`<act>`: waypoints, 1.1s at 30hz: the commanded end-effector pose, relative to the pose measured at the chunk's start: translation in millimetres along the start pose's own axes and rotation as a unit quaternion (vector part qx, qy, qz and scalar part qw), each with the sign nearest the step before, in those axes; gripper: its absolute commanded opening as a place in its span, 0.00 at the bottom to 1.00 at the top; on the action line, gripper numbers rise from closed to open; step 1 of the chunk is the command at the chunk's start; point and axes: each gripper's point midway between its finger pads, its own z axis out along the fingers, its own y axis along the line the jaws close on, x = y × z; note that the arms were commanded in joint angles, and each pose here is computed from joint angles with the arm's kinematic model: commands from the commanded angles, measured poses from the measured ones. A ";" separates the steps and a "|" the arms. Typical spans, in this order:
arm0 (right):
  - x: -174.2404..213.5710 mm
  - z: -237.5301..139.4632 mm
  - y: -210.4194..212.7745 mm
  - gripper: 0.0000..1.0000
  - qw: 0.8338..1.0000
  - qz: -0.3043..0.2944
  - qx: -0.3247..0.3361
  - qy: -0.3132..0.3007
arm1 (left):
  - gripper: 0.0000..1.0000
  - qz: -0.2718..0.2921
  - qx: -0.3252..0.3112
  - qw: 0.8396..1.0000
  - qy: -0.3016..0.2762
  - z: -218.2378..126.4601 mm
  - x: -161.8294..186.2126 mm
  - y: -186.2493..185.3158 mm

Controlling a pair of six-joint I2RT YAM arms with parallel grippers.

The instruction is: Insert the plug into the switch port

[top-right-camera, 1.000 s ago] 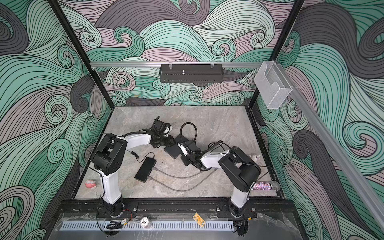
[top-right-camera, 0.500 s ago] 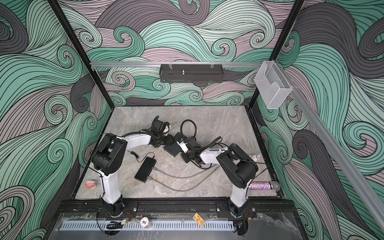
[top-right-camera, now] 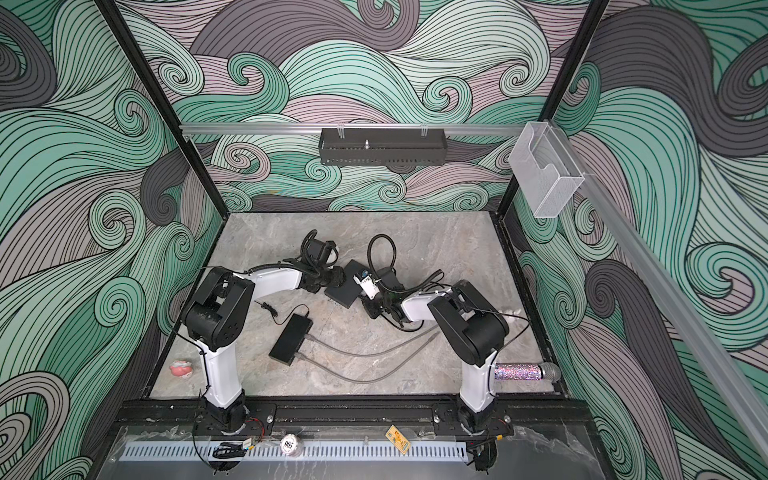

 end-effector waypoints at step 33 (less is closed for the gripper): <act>-96.7 -31.5 14.2 0.02 0.991 -0.037 0.008 -0.130 | 0.47 0.011 0.136 0.961 0.239 -8.5 121.0 -87.7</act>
